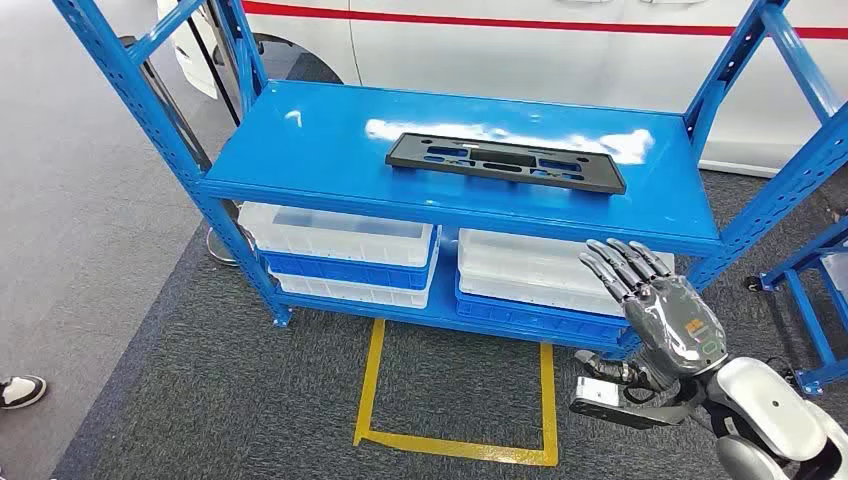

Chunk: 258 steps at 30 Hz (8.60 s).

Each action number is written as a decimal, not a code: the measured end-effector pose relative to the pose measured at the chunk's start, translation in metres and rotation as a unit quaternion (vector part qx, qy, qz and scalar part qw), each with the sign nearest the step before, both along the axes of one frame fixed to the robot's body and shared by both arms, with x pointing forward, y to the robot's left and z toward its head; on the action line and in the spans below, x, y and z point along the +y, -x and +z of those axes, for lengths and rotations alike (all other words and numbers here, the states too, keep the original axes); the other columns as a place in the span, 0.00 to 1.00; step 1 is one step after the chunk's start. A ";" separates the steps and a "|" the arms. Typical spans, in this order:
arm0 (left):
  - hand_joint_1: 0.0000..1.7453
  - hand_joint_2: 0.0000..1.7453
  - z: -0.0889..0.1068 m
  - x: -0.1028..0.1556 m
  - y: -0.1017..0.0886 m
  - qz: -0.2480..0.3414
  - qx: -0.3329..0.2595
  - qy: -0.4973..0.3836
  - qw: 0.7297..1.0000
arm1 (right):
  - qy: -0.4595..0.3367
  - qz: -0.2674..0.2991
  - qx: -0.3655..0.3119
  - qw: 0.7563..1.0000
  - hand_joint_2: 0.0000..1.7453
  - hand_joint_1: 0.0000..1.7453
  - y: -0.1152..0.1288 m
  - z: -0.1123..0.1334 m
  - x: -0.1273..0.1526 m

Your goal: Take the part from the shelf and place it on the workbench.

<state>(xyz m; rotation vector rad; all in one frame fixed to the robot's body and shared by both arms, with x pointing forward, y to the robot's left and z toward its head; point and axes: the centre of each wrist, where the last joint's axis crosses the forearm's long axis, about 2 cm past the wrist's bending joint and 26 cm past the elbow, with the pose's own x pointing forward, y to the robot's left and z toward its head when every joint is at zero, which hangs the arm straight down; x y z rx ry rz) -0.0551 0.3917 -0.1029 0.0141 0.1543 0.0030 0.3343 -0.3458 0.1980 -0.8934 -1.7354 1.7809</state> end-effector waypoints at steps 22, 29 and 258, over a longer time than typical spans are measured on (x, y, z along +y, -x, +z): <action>0.00 0.00 -0.001 -0.003 -0.002 -0.003 0.000 0.003 1.000 | -0.039 -0.009 0.013 0.999 0.00 0.00 -0.003 0.002 -0.001; 0.00 0.00 -0.001 -0.004 0.000 -0.008 -0.005 0.004 1.000 | -0.045 -0.013 0.018 0.999 0.00 0.00 -0.001 -0.002 -0.001; 0.00 1.00 -0.005 -0.027 -0.021 0.007 -0.074 0.000 0.997 | -0.005 -0.067 -0.144 0.987 1.00 1.00 -0.035 0.009 0.022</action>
